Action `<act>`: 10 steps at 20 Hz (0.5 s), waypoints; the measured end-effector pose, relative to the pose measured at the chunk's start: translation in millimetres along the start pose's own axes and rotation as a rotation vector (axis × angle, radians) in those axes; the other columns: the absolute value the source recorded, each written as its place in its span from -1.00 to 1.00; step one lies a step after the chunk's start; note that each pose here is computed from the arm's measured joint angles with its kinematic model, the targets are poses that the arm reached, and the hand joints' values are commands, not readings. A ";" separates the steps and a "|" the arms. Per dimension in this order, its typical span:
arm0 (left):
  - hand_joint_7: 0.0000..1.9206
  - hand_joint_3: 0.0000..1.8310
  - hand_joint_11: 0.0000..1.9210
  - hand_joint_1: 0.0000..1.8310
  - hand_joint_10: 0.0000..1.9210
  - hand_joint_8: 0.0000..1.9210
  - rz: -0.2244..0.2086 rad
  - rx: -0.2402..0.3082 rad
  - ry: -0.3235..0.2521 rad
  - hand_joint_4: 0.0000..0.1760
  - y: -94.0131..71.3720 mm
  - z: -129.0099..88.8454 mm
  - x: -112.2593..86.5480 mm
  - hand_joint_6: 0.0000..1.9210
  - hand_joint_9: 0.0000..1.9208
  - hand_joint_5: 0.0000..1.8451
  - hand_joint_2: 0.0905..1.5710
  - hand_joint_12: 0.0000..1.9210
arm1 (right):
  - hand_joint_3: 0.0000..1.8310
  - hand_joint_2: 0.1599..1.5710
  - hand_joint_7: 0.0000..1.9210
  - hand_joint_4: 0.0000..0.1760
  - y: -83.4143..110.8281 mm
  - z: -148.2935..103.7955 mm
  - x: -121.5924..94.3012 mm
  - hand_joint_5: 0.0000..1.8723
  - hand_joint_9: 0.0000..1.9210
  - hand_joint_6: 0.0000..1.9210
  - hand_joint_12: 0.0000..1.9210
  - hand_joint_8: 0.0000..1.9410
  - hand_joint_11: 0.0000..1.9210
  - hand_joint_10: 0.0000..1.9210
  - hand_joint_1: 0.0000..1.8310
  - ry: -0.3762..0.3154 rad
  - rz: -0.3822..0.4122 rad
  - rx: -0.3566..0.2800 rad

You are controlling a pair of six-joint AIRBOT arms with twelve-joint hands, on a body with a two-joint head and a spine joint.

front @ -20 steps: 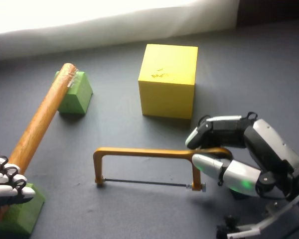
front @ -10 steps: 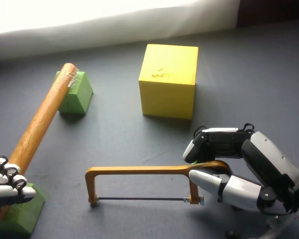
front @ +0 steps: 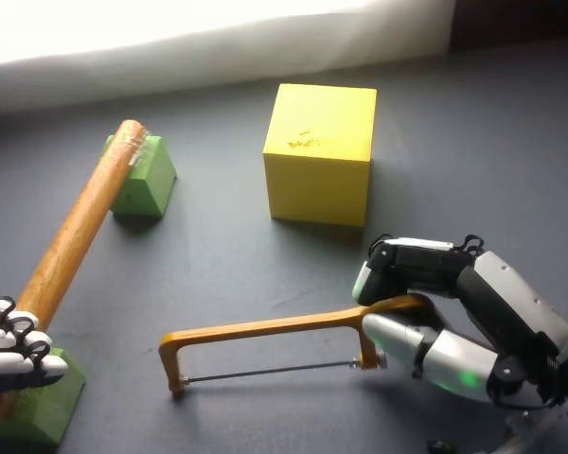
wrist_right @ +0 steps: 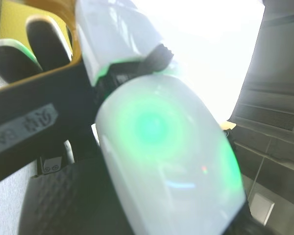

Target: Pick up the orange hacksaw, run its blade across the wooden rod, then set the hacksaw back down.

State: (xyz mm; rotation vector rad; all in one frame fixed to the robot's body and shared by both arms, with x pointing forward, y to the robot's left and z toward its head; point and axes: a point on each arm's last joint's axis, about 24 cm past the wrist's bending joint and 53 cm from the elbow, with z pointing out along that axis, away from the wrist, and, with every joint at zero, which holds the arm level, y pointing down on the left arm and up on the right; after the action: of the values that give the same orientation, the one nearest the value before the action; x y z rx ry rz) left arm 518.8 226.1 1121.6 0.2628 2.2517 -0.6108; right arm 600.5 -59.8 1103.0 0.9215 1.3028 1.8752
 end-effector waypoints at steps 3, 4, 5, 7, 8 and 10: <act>-0.92 -1.00 -1.00 -0.96 -1.00 -1.00 0.000 0.000 0.000 -1.00 0.0 0.0 0.0 -1.00 -0.96 -0.89 0.63 -0.92 | -1.00 0.39 -0.56 -1.00 1.0 0.0 0.2 -0.44 -0.56 -1.00 0.36 -1.00 -0.93 -0.94 0.04 0.001 0.001 -0.004; -0.92 -1.00 -1.00 -0.96 -1.00 -1.00 0.000 0.000 0.000 -1.00 0.0 0.0 0.0 -1.00 -0.96 -0.89 0.63 -0.92 | -1.00 0.39 -0.56 -1.00 1.1 0.1 1.5 -0.44 -0.56 -1.00 0.36 -1.00 -0.93 -0.94 0.04 0.008 -0.002 -0.005; -0.93 -1.00 -1.00 -0.96 -1.00 -1.00 0.000 0.000 0.000 -1.00 0.0 0.0 0.0 -1.00 -0.98 -0.90 0.63 -0.96 | -1.00 0.28 -0.76 -1.00 1.8 0.1 3.3 -0.73 -0.72 -1.00 0.00 -1.00 -1.00 -1.00 -0.05 0.018 -0.007 -0.005; -0.93 -1.00 -1.00 -0.98 -1.00 -1.00 0.000 -0.001 0.000 -1.00 0.2 0.0 0.0 -1.00 -0.97 -0.90 0.63 -0.95 | -1.00 0.23 -0.88 -1.00 2.6 0.1 4.3 -0.85 -0.84 -1.00 -0.30 -1.00 -1.00 -1.00 -0.09 0.024 -0.006 -0.008; -0.93 -1.00 -1.00 -0.98 -1.00 -1.00 0.000 -0.001 0.000 -1.00 0.3 0.0 0.0 -1.00 -0.96 -0.89 0.63 -0.95 | -1.00 0.18 -0.90 -1.00 -0.4 -3.9 1.4 -0.91 -0.88 -0.99 -0.45 -1.00 -1.00 -1.00 -0.10 0.019 0.003 0.001; -0.90 -1.00 -0.98 -0.91 -0.99 -0.99 0.000 -0.003 0.000 -1.00 0.6 0.0 0.1 -0.99 -0.95 -0.87 0.61 -0.93 | -1.00 0.10 -0.93 -1.00 -4.9 -11.1 -4.4 -0.93 -0.94 -1.00 -0.61 -1.00 -1.00 -1.00 -0.10 0.013 -0.002 0.016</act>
State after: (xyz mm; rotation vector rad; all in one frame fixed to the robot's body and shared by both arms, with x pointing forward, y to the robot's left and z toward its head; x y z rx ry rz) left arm 519.0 226.7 1121.3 0.2620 2.2526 -0.6076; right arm 594.1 -67.4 1094.8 0.9176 1.3280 1.8751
